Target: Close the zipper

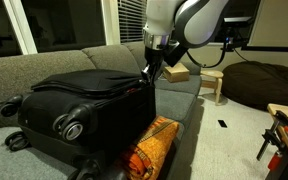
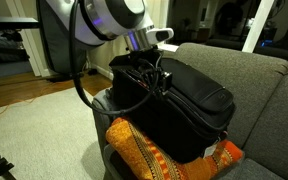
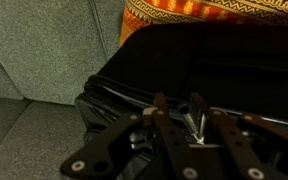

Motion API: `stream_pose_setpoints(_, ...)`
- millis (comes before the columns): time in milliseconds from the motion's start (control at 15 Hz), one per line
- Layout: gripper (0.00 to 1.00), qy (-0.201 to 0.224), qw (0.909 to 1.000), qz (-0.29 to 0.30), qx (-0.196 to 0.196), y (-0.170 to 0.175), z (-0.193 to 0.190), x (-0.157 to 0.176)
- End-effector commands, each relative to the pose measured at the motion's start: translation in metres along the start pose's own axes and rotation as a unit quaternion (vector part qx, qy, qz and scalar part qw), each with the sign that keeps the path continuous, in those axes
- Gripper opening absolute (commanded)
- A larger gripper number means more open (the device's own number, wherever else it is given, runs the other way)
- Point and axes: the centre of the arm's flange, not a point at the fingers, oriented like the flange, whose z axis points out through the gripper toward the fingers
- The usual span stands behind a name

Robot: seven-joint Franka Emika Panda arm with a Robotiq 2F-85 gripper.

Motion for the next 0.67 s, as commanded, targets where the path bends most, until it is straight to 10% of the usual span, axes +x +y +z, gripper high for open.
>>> stream_pose_setpoints(0,0.05,0.011,0.9999,-0.009,-0.002,0.0017,-0.0019,-0.0066)
stream_pose_setpoints(200,0.00,0.010,0.9999,-0.009,-0.003,0.0012,-0.0018,-0.0063)
stream_pose_setpoints(267,0.19,0.009,0.9999,-0.010,-0.004,0.0007,-0.0018,-0.0064)
stream_pose_setpoints(600,0.49,0.005,0.9999,-0.012,-0.006,-0.0005,-0.0016,-0.0043)
